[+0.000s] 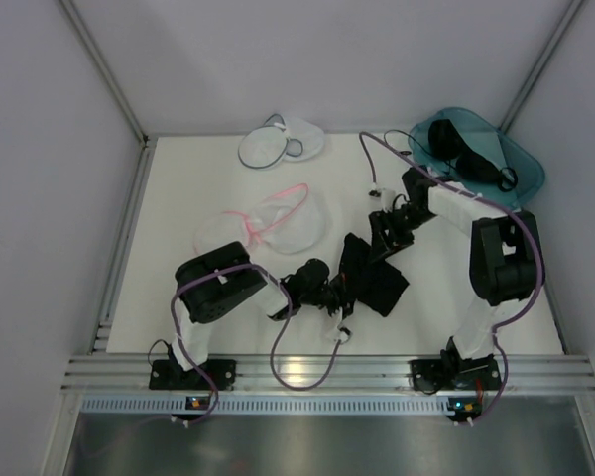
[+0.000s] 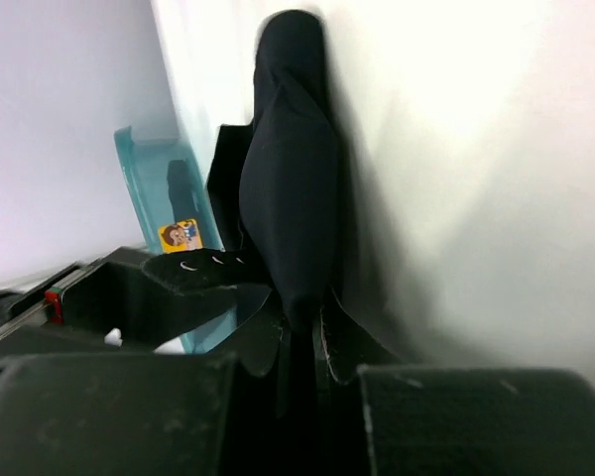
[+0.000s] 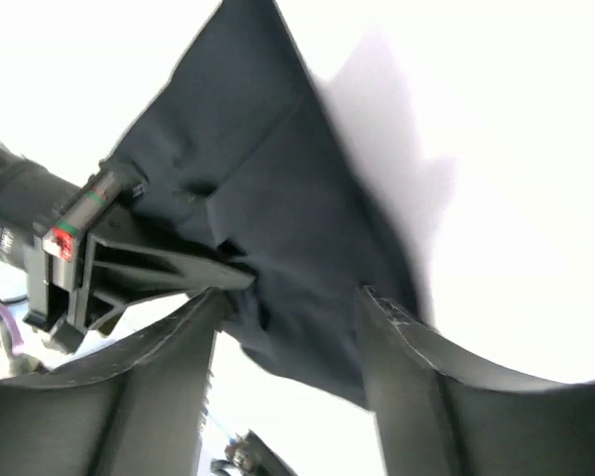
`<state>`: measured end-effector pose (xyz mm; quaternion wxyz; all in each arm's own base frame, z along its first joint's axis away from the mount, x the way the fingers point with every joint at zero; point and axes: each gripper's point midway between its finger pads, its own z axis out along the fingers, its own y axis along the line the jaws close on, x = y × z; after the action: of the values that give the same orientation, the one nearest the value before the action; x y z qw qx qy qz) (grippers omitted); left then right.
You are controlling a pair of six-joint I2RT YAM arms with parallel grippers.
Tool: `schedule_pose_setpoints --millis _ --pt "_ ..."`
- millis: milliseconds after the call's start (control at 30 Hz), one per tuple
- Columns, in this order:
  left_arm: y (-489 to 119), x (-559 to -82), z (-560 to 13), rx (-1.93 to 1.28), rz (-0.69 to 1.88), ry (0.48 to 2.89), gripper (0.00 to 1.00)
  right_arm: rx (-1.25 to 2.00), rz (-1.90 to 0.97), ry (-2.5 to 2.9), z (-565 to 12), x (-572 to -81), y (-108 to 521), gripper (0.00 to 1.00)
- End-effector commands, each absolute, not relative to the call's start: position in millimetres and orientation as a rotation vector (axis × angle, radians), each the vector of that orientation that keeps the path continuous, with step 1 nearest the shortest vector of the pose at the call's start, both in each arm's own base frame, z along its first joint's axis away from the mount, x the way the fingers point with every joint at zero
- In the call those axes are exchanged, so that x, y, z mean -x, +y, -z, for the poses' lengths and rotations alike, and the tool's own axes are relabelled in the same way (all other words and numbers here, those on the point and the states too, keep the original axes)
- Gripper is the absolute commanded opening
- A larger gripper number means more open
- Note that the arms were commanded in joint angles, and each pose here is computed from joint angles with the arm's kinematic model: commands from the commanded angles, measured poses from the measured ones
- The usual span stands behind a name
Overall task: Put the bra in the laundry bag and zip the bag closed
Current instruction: Pick up the bra from the center of the board.
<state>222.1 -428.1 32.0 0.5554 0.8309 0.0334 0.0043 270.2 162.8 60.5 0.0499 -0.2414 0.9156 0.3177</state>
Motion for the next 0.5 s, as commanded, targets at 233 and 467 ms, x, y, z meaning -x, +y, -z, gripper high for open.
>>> schedule_pose_setpoints --millis 233,467 --pt "-394 -190 -123 -1.861 0.094 0.262 0.00 0.726 -0.746 2.380 -192 -368 160 0.89" --pt "-377 -189 -217 -1.741 0.283 0.726 0.00 0.655 -0.732 2.325 -219 -408 159 0.90"
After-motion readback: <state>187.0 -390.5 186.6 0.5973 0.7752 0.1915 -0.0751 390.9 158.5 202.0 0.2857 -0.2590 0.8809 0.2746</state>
